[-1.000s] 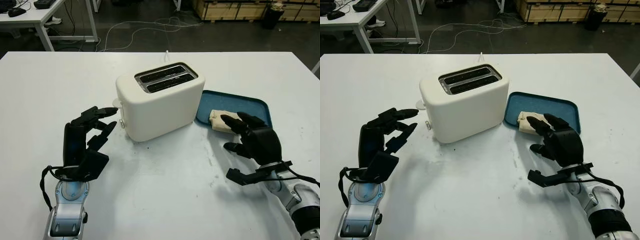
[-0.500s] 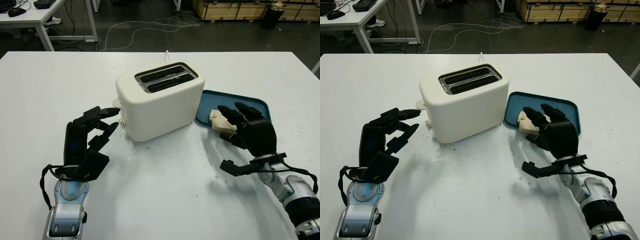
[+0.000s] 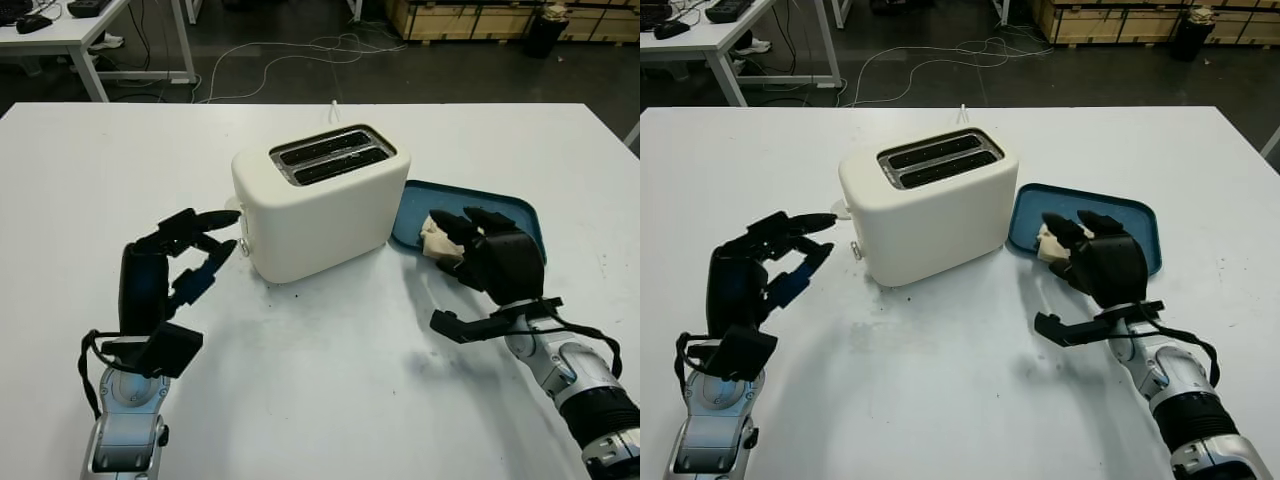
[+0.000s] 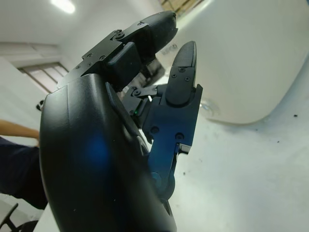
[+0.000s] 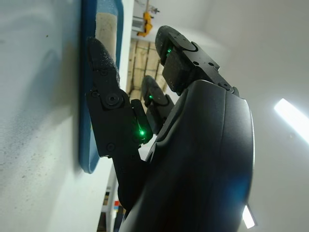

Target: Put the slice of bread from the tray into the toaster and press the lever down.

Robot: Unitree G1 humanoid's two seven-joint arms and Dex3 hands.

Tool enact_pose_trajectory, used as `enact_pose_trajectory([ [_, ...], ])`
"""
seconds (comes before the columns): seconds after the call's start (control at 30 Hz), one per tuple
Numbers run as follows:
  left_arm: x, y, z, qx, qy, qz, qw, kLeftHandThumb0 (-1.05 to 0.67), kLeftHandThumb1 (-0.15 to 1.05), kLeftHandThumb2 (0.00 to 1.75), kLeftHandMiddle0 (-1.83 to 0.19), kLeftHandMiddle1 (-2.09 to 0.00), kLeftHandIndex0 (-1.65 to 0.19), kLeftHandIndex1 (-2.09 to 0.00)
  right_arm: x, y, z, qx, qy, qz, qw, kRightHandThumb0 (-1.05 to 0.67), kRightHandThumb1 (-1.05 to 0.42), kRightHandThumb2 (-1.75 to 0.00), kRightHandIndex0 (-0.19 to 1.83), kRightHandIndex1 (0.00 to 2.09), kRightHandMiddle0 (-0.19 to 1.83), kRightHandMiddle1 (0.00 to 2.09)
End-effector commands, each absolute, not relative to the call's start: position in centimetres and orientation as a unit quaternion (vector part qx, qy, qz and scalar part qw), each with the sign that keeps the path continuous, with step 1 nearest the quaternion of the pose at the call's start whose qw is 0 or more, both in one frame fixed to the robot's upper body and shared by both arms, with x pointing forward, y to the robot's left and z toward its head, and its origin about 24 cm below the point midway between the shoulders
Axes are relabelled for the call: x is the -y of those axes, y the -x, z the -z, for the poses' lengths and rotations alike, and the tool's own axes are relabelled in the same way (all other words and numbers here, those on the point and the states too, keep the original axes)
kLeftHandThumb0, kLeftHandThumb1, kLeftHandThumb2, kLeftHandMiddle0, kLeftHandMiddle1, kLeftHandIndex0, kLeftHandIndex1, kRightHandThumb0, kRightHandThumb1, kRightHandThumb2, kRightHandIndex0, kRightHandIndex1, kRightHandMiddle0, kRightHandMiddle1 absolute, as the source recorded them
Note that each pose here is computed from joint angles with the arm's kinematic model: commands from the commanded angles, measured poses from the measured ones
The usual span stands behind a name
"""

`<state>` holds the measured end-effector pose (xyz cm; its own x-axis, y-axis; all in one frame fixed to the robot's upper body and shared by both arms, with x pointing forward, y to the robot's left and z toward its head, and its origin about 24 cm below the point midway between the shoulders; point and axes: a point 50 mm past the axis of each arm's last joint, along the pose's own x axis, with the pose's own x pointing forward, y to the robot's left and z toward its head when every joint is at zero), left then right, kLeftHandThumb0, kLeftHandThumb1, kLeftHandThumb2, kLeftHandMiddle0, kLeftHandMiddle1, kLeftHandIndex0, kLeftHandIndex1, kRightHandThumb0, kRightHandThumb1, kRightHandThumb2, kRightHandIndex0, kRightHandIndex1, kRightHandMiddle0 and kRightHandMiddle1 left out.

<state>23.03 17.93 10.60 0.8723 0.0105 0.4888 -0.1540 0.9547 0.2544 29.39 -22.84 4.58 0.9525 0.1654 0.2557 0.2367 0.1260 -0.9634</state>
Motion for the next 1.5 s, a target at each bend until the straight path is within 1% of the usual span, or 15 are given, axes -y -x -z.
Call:
enact_pose_trajectory([
  [0.0,-17.9,-23.1,-11.1,0.266,-0.136,-0.046,0.953,-0.28,0.92,0.12,-0.72,-1.34,-0.84,-0.43,23.1,-29.6,-5.0,0.151,0.659,0.032,0.737,-0.39,-0.88,0.00,0.64,0.10,0.62,0.04],
  [0.17,-17.9,-23.1,-10.9,0.260,-0.136,-0.045,0.955,-0.28,0.92,0.11,-0.72,-1.36,-0.83,-0.45,23.1,-29.5,-5.0,0.150,0.652,0.031,0.743,-0.39,-0.88,0.00,0.63,0.10,0.62,0.03],
  [0.57,-17.9,-23.1,-10.6,0.254,-0.141,-0.045,0.956,-0.27,0.92,0.11,-0.73,-1.33,-0.82,-0.47,22.9,-29.4,-5.3,0.163,0.641,0.033,0.749,-0.41,-0.86,0.00,0.62,0.10,0.62,0.02],
  [0.7,-17.9,-23.1,-10.6,0.253,-0.139,-0.045,0.956,-0.26,0.92,0.11,-0.73,-1.33,-0.81,-0.47,23.1,-29.5,-5.0,0.138,0.650,0.025,0.747,-0.41,-0.87,0.00,0.59,0.09,0.60,0.00],
  [0.83,-17.9,-23.1,-10.6,0.253,-0.139,-0.045,0.956,-0.25,0.92,0.11,-0.72,-1.33,-0.81,-0.48,23.2,-29.7,-4.8,0.100,0.661,0.012,0.743,-0.44,-0.87,0.00,0.53,0.06,0.52,0.00],
  [0.93,-17.9,-23.1,-10.6,0.251,-0.140,-0.047,0.957,-0.25,0.92,0.11,-0.72,-1.33,-0.81,-0.48,23.2,-29.7,-4.9,0.079,0.666,-0.003,0.741,-0.49,-0.85,0.00,0.48,0.04,0.48,0.00],
  [1.1,-17.8,-23.1,-10.5,0.250,-0.142,-0.047,0.957,-0.25,0.92,0.11,-0.72,-1.33,-0.81,-0.49,23.0,-29.5,-5.7,0.054,0.669,-0.033,0.741,-0.67,-0.78,0.00,0.38,0.00,0.38,0.00],
  [1.17,-17.8,-23.1,-10.5,0.250,-0.140,-0.045,0.957,-0.25,0.92,0.11,-0.72,-1.33,-0.80,-0.49,22.9,-29.3,-5.9,0.046,0.674,-0.045,0.736,-0.76,-0.77,0.00,0.31,0.00,0.31,0.00],
  [1.27,-17.8,-23.1,-10.6,0.250,-0.145,-0.047,0.956,-0.25,0.92,0.11,-0.72,-1.33,-0.80,-0.49,22.9,-29.1,-6.0,0.035,0.680,-0.051,0.730,-0.82,-0.77,0.00,0.26,0.00,0.26,0.00],
  [1.4,-17.8,-23.1,-10.6,0.250,-0.145,-0.047,0.956,-0.26,0.92,0.11,-0.72,-1.33,-0.80,-0.49,23.0,-29.1,-5.6,0.030,0.678,-0.041,0.733,-0.78,-0.77,0.00,0.26,0.01,0.25,0.01],
  [1.43,-17.8,-23.1,-10.6,0.251,-0.144,-0.047,0.956,-0.26,0.92,0.11,-0.72,-1.33,-0.80,-0.49,23.0,-29.2,-5.4,0.033,0.674,-0.034,0.737,-0.75,-0.77,0.00,0.27,0.01,0.27,0.01],
  [1.47,-17.8,-23.1,-10.6,0.251,-0.141,-0.046,0.957,-0.26,0.92,0.11,-0.72,-1.33,-0.80,-0.49,23.1,-29.2,-5.1,0.035,0.672,-0.027,0.739,-0.67,-0.78,0.00,0.30,0.03,0.30,0.02],
])
